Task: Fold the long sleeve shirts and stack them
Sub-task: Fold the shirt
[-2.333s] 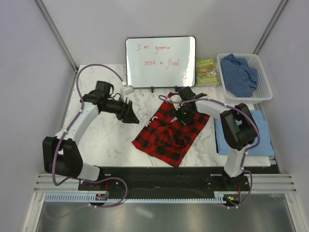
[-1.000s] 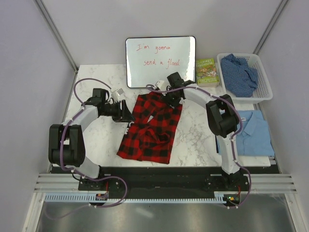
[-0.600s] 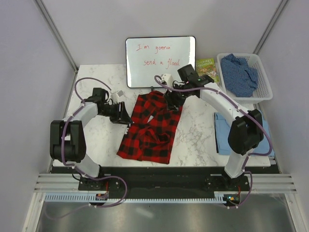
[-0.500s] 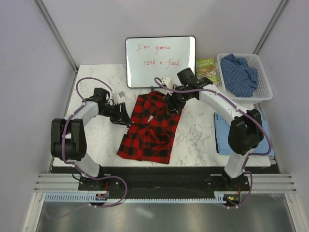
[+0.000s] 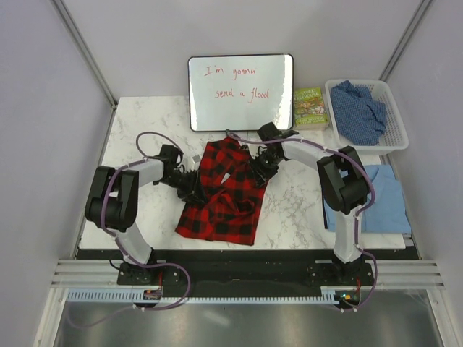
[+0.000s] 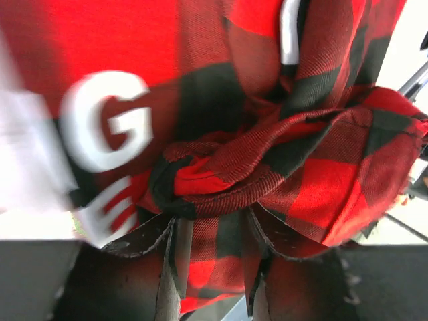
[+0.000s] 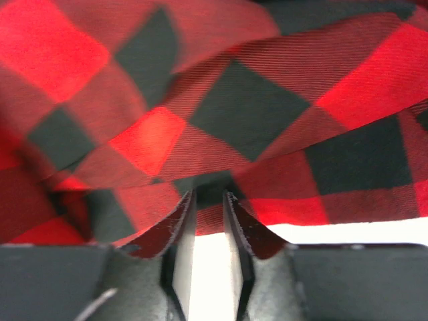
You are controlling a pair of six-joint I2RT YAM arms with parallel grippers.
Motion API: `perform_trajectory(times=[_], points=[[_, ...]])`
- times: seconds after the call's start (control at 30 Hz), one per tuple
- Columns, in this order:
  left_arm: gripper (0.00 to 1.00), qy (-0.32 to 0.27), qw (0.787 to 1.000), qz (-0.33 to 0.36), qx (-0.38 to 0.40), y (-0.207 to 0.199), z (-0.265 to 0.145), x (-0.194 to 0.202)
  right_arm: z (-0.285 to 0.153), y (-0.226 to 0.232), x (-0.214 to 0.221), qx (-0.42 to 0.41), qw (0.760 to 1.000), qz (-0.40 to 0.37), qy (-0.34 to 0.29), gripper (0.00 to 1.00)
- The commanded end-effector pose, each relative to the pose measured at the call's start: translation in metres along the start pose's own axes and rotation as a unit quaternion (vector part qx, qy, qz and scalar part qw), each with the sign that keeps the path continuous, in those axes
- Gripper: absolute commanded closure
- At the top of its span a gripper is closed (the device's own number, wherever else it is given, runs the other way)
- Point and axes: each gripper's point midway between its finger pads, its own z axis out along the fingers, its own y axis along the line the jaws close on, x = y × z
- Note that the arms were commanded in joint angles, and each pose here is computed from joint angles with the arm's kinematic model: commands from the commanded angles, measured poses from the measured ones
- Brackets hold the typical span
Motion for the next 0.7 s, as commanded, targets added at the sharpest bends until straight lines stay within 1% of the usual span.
perform_trajectory(times=[0.0, 0.03, 0.17, 0.23, 0.3, 0.33, 0.37, 0.4, 0.47, 0.5, 0.53, 0.57, 0.6, 0.63, 0.67], points=[[0.61, 0.007, 1.000, 0.004, 0.024, -0.027, 0.018, 0.008, 0.002, -0.035, 0.012, 0.058, 0.998, 0.012, 0.022, 0.73], [0.61, 0.019, 0.999, 0.010, 0.033, -0.038, 0.024, 0.014, 0.000, -0.043, 0.016, 0.072, 0.997, 0.012, 0.029, 0.73], [0.61, 0.012, 0.998, 0.011, 0.068, -0.061, 0.031, 0.016, -0.015, -0.070, 0.030, 0.102, 0.994, 0.005, 0.042, 0.74], [0.61, 0.000, 0.996, 0.011, 0.090, -0.074, 0.027, 0.010, -0.021, -0.077, 0.034, 0.107, 0.993, -0.001, 0.044, 0.74], [0.60, -0.011, 0.996, 0.017, 0.091, -0.078, 0.022, 0.008, -0.026, -0.072, 0.035, 0.098, 0.994, -0.012, 0.043, 0.72], [0.59, -0.031, 0.995, 0.038, 0.090, -0.082, 0.012, 0.003, -0.028, -0.067, 0.033, 0.090, 0.995, -0.015, 0.040, 0.71], [0.58, -0.044, 0.994, 0.044, 0.089, -0.084, 0.005, -0.002, -0.036, -0.053, 0.028, 0.062, 0.998, -0.016, 0.028, 0.70], [0.54, -0.064, 0.993, 0.043, 0.089, -0.081, -0.005, -0.010, -0.041, -0.047, 0.025, 0.054, 0.998, -0.021, 0.020, 0.67], [0.51, -0.094, 0.988, 0.086, 0.092, -0.088, -0.024, -0.018, -0.062, -0.032, 0.014, 0.040, 0.999, -0.034, -0.009, 0.64], [0.49, -0.095, 0.985, 0.116, 0.090, -0.087, -0.029, -0.015, -0.070, -0.028, 0.010, 0.041, 0.998, -0.043, -0.019, 0.59], [0.48, -0.091, 0.982, 0.132, 0.100, -0.091, -0.031, -0.010, -0.078, -0.026, 0.006, 0.044, 0.997, -0.050, -0.030, 0.56], [0.49, -0.092, 0.980, 0.143, 0.102, -0.093, -0.034, -0.007, -0.093, -0.019, 0.003, 0.039, 0.996, -0.070, -0.040, 0.54], [0.48, -0.089, 0.978, 0.154, 0.105, -0.092, -0.033, -0.004, -0.100, -0.010, 0.000, 0.023, 0.995, -0.079, -0.050, 0.50], [0.48, -0.089, 0.978, 0.158, 0.104, -0.091, -0.033, -0.003, -0.109, -0.002, -0.003, 0.020, 0.994, -0.088, -0.062, 0.49], [0.48, -0.088, 0.979, 0.157, 0.095, -0.086, -0.031, -0.004, -0.115, 0.006, 0.002, 0.004, 0.993, -0.099, -0.057, 0.48]])
